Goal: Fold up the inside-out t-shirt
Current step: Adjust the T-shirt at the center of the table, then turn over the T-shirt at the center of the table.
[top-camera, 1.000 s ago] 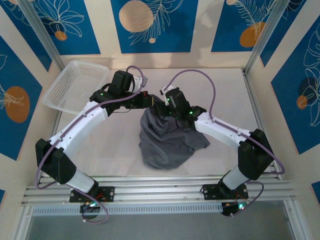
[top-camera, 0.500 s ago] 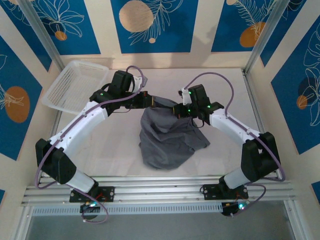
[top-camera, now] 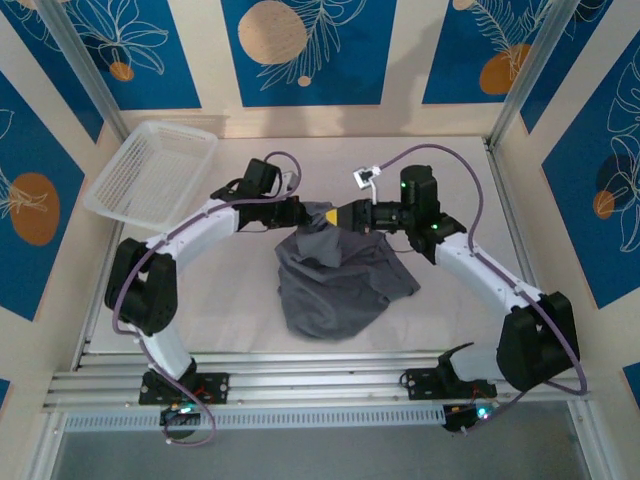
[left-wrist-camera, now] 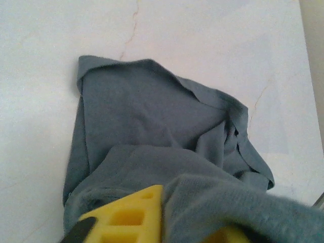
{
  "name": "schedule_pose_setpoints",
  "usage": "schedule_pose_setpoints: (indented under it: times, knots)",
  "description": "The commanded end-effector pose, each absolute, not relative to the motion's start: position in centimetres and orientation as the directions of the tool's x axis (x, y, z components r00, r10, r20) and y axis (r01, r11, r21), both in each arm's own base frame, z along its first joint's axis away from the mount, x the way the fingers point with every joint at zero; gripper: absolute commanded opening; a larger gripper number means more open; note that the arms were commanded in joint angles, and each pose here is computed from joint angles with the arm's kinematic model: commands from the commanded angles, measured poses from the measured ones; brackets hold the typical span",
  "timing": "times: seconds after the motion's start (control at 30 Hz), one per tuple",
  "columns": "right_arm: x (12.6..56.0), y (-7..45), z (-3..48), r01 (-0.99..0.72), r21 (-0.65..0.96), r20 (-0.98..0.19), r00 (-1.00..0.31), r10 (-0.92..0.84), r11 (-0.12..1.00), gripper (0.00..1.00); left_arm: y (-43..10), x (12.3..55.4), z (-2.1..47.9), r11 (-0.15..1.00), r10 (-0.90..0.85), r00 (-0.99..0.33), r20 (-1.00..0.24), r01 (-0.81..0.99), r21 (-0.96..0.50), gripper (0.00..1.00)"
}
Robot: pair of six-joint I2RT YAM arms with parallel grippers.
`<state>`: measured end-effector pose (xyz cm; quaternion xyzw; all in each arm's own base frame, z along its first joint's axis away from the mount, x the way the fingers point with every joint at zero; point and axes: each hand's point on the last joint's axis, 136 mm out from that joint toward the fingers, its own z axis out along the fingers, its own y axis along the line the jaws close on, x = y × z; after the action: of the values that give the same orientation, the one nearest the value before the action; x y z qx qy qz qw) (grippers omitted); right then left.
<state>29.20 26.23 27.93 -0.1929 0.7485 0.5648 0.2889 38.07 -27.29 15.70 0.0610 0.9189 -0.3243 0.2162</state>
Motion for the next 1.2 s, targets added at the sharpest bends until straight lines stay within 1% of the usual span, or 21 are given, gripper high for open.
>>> schedule_pose_setpoints:
  times: [0.0, 0.07, 0.1, 0.13, 0.17, 0.23, 0.27, 0.4, 0.47, 0.5, 0.57, 0.63, 0.7, 0.73, 0.8, 0.87, 0.93, 1.03, 1.07, 1.1, 1.17]
  knots:
    - [32.2, 21.6, 25.7, -0.462, 0.761, -0.592, -0.781, 0.197, 0.456, 0.19, -25.8, 38.5, 18.7, 0.756, -0.093, -0.861, -0.5, 0.266, -0.598, 0.15]
    - [34.6, 16.5, 22.5, -0.244, 0.773, -0.511, -0.787, 0.347, 0.585, 0.28, -25.8, 38.3, 20.7, 0.699, -0.133, -0.85, -0.51, 0.285, -0.656, 0.11]
    - [35.4, 13.6, 20.8, -0.119, 0.783, -0.452, -0.783, 0.428, 0.611, 0.29, -26.4, 38.0, 22.4, 0.635, -0.151, -0.842, -0.517, 0.318, -0.704, 0.07]
    - [35.7, 11.4, 19.6, -0.016, 0.801, -0.387, -0.778, 0.496, 0.599, 0.3, -27.2, 37.7, 24.5, 0.557, -0.168, -0.836, -0.523, 0.357, -0.75, 0.06]
    - [35.8, 10.2, 19.0, 0.034, 0.819, -0.339, -0.776, 0.532, 0.572, 0.31, -28.0, 37.3, 26.1, 0.49, -0.176, -0.833, -0.524, 0.387, -0.781, 0.05]
    - [35.5, 9.5, 18.8, 0.072, 0.837, -0.291, -0.782, 0.552, 0.543, 0.35, -29.7, 36.5, 29.1, 0.367, -0.165, -0.842, -0.513, 0.43, -0.825, 0.06]
    - [35.3, 9.8, 19.0, 0.067, 0.829, -0.298, -0.786, 0.541, 0.554, 0.36, -30.3, 36.2, 29.8, 0.341, -0.149, -0.848, -0.508, 0.438, -0.832, 0.07]
    - [34.1, 12.4, 20.4, -0.046, 0.741, -0.434, -0.794, 0.425, 0.67, 0.38, -33.6, 35.0, 31.0, 0.333, -0.066, -0.828, -0.556, 0.507, -0.795, 0.1]
    - [33.7, 13.7, 21.2, -0.107, 0.706, -0.497, -0.78, 0.381, 0.7, 0.38, -36.2, 34.2, 31.3, 0.302, -0.032, -0.824, -0.565, 0.531, -0.792, 0.13]
    - [33.6, 14.2, 21.6, -0.139, 0.686, -0.532, -0.765, 0.362, 0.714, 0.39, -38.1, 33.6, 31.5, 0.269, -0.006, -0.824, -0.566, 0.544, -0.795, 0.17]
    - [33.6, 14.3, 22.2, -0.167, 0.644, -0.591, -0.727, 0.348, 0.746, 0.4, -41.0, 32.3, 31.5, 0.243, 0.05, -0.814, -0.578, 0.572, -0.784, 0.34]
    - [33.4, 13.6, 22.7, -0.164, 0.622, -0.631, -0.685, 0.365, 0.766, 0.44, -41.3, 32.6, 31.0, 0.307, 0.044, -0.785, -0.617, 0.599, -0.74, 0.56]
    - [32.9, 12.7, 23.4, -0.158, 0.605, -0.661, -0.646, 0.382, 0.78, 0.47, -39.5, 33.4, 31.4, 0.368, -0.005, -0.742, -0.671, 0.622, -0.691, 0.75]
    - [32.5, 12.3, 23.8, -0.16, 0.595, -0.68, -0.623, 0.387, 0.788, 0.48, -38.2, 33.5, 31.8, 0.407, -0.023, -0.708, -0.706, 0.638, -0.654, 0.78]
    - [31.6, 12.3, 24.4, -0.194, 0.585, -0.713, -0.585, 0.385, 0.788, 0.55, -35.4, 33.6, 32.2, 0.503, -0.041, -0.642, -0.766, 0.649, -0.571, 0.85]
    - [30.6, 13.5, 24.5, -0.266, 0.561, -0.746, -0.573, 0.34, 0.784, 0.6, -32.2, 33.3, 32.3, 0.612, -0.038, -0.577, -0.816, 0.632, -0.475, 0.86]
    - [29.8, 15.4, 24.0, -0.331, 0.507, -0.77, -0.588, 0.247, 0.796, 0.65, -28.1, 32.9, 31.3, 0.744, -0.034, -0.54, -0.841, 0.549, -0.382, 0.86]
    - [28.7, 19.6, 22.8, -0.421, 0.432, -0.765, -0.639, 0.077, 0.798, 0.69, -21.3, 32.3, 27.1, 0.901, -0.06, -0.602, -0.797, 0.312, -0.303, 0.85]
    - [28.1, 21.3, 22.2, -0.455, 0.422, -0.75, -0.661, 0.02, 0.784, 0.7, -19.6, 32.0, 25.5, 0.918, -0.085, -0.644, -0.761, 0.246, -0.31, 0.84]
    - [27.5, 23.3, 21.2, -0.482, 0.41, -0.723, -0.689, -0.046, 0.774, 0.79, -18.1, 31.5, 23.6, 0.924, -0.119, -0.693, -0.711, 0.184, -0.335, 0.82]
    - [26.3, 26.7, 18.7, -0.503, 0.373, -0.644, -0.745, -0.173, 0.78, 0.83, -15.9, 30.4, 20.6, 0.913, -0.203, -0.75, -0.63, 0.089, -0.399, 0.81]
